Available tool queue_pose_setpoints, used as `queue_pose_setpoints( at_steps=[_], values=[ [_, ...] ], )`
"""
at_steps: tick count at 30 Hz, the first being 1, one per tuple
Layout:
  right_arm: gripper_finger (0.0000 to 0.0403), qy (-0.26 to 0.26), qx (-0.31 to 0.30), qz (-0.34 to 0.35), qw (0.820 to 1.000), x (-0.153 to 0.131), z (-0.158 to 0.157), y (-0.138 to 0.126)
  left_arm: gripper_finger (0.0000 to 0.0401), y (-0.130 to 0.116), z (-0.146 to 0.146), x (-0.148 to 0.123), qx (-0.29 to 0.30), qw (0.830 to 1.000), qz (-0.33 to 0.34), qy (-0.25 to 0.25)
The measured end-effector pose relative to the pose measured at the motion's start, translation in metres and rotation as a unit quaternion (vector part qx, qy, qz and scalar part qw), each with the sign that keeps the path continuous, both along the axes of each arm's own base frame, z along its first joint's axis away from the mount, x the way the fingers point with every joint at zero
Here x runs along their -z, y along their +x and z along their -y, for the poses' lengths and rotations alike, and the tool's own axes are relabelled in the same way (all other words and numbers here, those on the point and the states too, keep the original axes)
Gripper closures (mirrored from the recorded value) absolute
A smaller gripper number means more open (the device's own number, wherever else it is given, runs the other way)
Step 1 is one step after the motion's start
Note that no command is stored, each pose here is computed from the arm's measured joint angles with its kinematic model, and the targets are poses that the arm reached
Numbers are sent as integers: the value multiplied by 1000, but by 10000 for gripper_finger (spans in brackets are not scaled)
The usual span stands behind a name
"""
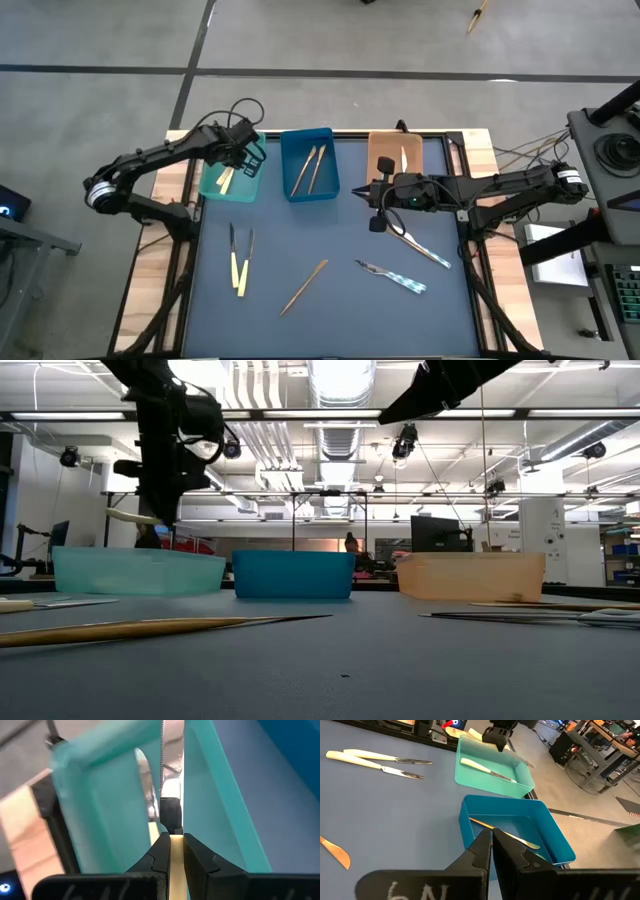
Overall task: Sort silverware by color (type)
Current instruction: Put the yellow knife into the green bin
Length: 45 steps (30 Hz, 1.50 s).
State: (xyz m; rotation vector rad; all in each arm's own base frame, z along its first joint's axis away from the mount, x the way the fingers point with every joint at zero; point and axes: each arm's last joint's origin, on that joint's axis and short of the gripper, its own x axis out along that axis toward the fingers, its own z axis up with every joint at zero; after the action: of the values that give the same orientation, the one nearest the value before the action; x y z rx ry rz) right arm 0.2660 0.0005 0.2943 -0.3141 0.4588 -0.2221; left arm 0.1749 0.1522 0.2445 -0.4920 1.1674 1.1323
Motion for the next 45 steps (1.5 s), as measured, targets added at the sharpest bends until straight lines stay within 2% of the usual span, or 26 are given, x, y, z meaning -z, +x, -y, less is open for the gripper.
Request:
queue_pose_setpoints(
  at_steps=[8, 18, 37, 45],
  values=[
    [394, 0, 0, -2, 1000, 0, 0, 0, 389, 5, -12, 20, 1, 999, -25, -48],
    [394, 3, 2, -6, 1000, 1, 0, -1, 389, 2, -32, 42, -32, 995, -47, -85],
    [394, 6, 8, -4, 1000, 5, 3, -1, 389, 7, -46, 66, -39, 991, -44, -118],
    [394, 10, 10, -3, 1000, 5, 3, -1, 388, 11, -50, 82, -41, 988, -64, -135]
  ],
)
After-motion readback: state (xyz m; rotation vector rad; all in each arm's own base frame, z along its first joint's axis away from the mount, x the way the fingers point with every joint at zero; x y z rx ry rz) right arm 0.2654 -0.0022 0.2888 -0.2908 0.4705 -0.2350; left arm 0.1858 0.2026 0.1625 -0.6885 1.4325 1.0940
